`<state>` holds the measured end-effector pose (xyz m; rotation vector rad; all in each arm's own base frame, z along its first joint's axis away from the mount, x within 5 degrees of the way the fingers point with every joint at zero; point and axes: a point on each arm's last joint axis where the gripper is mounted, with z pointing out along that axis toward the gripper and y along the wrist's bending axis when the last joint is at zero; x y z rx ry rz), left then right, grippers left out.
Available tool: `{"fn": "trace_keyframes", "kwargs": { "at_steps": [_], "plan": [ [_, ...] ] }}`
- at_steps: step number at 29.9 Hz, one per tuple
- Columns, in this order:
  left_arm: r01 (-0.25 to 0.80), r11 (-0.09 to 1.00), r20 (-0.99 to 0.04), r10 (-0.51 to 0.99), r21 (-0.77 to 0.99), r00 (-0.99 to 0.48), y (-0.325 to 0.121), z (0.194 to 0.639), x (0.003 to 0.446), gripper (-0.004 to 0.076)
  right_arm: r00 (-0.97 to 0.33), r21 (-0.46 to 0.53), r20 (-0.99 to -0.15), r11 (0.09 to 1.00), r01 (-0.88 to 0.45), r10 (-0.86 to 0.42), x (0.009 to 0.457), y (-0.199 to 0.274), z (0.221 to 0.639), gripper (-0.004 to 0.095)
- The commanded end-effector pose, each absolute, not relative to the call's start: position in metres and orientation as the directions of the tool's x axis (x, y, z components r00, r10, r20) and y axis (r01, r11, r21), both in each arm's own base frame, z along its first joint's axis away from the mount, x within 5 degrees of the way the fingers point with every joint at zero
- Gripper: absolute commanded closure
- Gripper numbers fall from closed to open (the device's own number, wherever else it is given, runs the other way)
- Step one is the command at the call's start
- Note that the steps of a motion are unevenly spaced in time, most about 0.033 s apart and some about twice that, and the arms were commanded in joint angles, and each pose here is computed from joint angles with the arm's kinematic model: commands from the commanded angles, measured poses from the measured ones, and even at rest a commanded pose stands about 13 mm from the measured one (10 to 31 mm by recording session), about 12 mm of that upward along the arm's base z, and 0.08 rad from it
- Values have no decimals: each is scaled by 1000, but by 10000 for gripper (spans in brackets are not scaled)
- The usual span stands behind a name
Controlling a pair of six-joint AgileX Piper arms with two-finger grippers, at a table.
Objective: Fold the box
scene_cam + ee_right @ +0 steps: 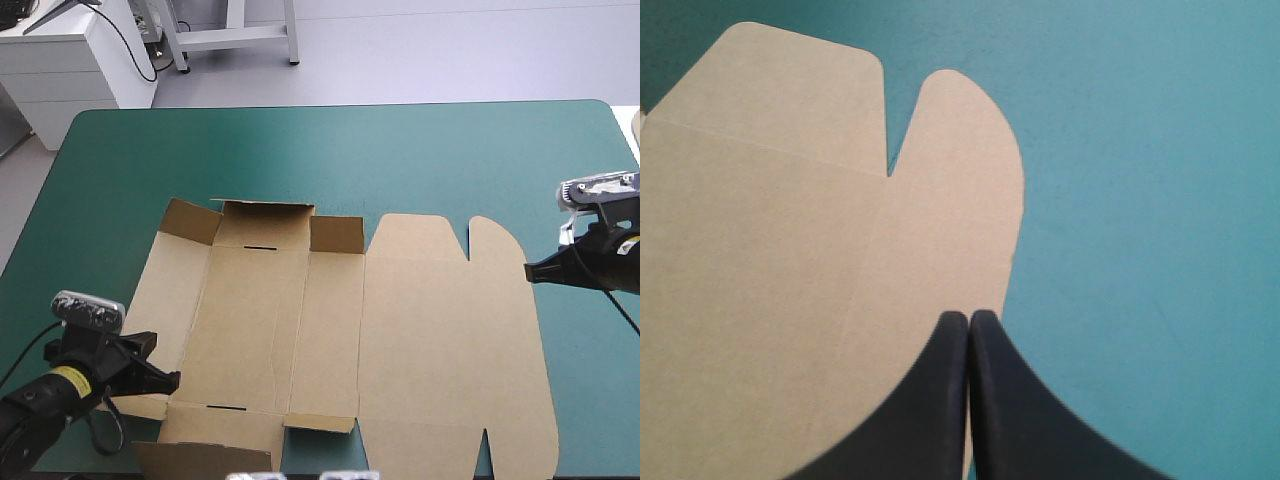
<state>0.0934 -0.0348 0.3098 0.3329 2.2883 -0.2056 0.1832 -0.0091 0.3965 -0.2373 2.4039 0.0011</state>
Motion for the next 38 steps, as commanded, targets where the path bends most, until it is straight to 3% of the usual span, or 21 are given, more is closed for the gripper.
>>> {"fn": "trace_keyframes", "kwargs": {
  "at_steps": [1,6,14,18,24,28,38],
  "plan": [
    [303,952,-730,174,-47,-660,-46,338,121,731,-673,-35,-726,985,-168,-141,184,-6,404,928],
    [288,957,-657,230,21,-718,-58,344,167,731,-668,-27,-733,987,-161,-129,187,-6,396,927],
    [111,993,-609,70,-30,-790,-18,343,225,727,-669,-29,-732,987,-161,-130,187,-7,396,929],
    [108,982,-568,2,-153,-823,13,344,224,727,-669,-27,-732,987,-161,-129,187,-6,396,929],
    [-15,962,-462,-145,-274,-875,66,340,199,727,-667,-32,-732,985,-167,-137,187,-6,396,929],
    [-30,910,-491,-250,-413,-834,80,340,196,727,-666,-21,-735,985,-170,-130,187,-5,396,929],
    [-47,953,-417,-174,-298,-892,89,321,187,727,-659,-31,-738,984,-176,-141,188,-6,397,929]
  ]
}}
